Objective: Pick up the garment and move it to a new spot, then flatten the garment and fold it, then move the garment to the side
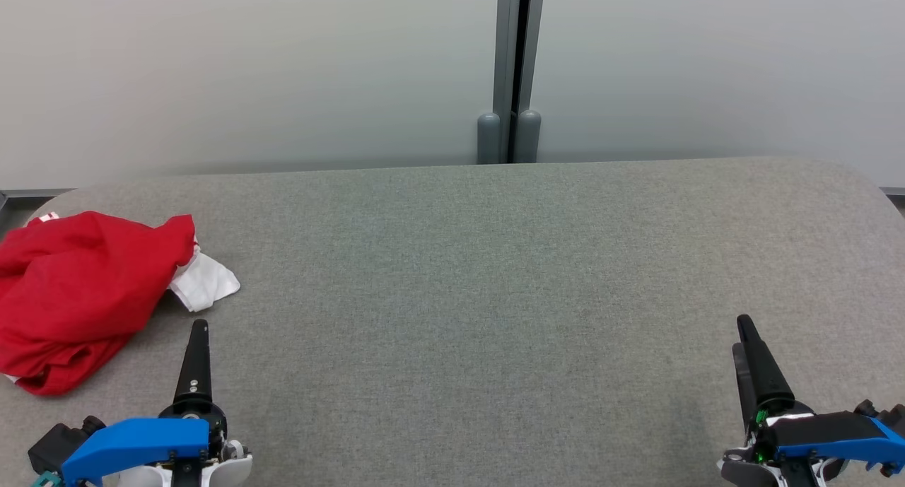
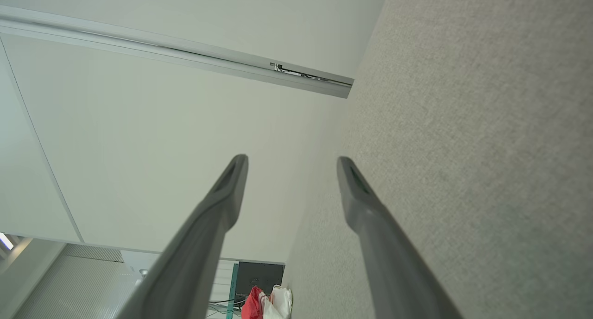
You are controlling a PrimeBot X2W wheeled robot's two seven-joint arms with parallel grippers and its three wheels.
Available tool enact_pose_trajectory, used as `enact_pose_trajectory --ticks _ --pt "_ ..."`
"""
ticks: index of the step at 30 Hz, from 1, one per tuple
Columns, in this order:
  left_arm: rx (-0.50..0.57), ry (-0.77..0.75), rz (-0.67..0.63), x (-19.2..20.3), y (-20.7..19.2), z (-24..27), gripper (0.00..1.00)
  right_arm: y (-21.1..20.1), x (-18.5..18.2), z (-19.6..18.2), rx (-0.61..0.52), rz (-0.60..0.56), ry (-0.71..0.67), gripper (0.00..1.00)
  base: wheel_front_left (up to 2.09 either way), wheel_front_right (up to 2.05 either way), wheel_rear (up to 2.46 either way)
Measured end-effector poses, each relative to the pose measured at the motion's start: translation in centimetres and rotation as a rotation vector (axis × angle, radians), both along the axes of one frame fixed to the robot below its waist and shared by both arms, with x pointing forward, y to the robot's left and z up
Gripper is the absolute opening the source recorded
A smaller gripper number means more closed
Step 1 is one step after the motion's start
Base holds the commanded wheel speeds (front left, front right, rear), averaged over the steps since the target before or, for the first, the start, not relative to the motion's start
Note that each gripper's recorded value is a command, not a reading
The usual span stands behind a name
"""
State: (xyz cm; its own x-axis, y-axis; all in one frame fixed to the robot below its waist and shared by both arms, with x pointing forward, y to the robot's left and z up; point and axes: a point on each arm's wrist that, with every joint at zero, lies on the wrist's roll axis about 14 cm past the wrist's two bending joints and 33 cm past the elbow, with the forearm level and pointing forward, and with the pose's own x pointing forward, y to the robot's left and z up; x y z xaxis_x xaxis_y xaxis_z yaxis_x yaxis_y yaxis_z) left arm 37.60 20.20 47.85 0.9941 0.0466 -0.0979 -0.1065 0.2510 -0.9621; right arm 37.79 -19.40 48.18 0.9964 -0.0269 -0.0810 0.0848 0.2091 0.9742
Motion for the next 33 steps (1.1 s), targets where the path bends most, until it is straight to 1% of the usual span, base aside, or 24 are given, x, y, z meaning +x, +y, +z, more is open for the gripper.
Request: enact_pose_trajectory --ticks 9,22,33 --pt "0.201 0.019 -0.022 0.1 -0.5 0.1 1.00 0.3 0.2 0.6 -0.135 0.007 -0.017 1.00 0.00 0.00 0.00" --pt "0.449 0.041 -0.046 0.0 -1.0 -0.2 1.00 0.9 0.2 0.7 -0.339 0.028 -0.027 1.00 0.00 0.00 0.00" --pt "0.598 0.047 -0.052 -0.1 -1.2 -0.4 1.00 1.3 0.2 0.9 -0.485 0.041 -0.040 1.00 0.00 0.00 0.00"
